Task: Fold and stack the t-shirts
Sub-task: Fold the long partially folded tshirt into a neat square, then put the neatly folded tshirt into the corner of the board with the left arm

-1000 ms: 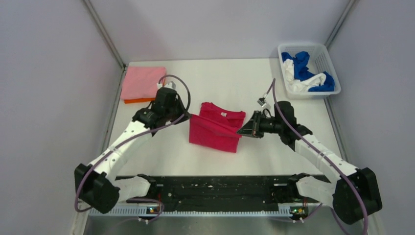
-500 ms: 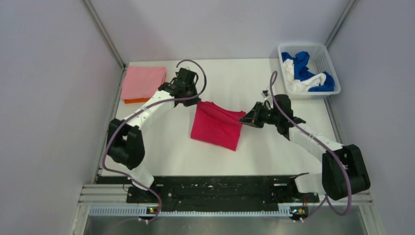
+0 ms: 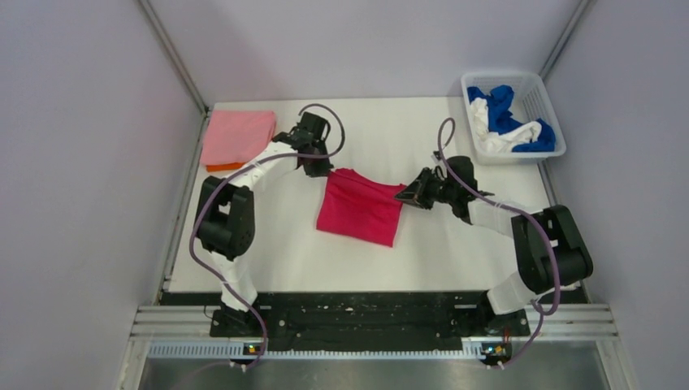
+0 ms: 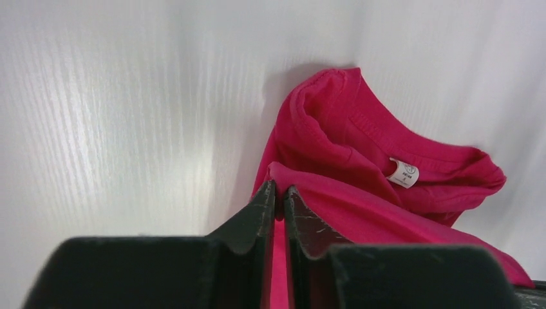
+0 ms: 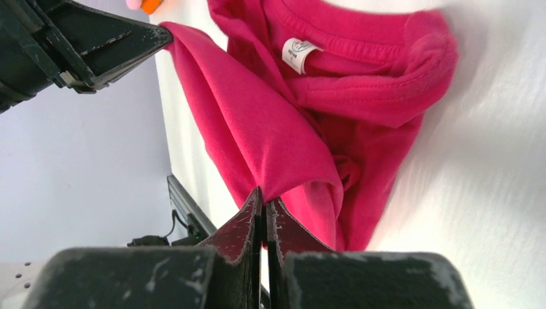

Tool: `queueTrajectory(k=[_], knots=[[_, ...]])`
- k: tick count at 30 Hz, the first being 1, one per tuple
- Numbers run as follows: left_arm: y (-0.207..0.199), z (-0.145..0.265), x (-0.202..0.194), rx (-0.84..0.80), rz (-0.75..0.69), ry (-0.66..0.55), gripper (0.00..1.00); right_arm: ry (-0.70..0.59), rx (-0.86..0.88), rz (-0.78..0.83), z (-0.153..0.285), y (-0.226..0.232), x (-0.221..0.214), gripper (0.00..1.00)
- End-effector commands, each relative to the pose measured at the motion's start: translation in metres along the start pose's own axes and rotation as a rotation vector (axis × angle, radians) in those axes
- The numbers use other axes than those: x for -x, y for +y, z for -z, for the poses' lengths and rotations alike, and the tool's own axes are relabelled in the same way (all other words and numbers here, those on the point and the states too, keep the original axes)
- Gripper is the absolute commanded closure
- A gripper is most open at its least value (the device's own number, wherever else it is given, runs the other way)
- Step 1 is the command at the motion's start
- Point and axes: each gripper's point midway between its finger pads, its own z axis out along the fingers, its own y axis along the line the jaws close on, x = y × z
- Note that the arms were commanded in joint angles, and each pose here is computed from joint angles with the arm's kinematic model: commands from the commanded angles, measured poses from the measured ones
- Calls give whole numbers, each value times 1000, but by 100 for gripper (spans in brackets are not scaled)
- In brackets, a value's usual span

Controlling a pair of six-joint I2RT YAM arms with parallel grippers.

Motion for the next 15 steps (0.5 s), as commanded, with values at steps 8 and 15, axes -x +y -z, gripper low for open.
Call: queueTrajectory(k=[8,15], knots=[[-15,12,32,-154,-44,-42,1,-278,-13,37,10,0,82,1],[0,34,1,-187,-53,-37,1,-286,79,145,40,30,61,1]])
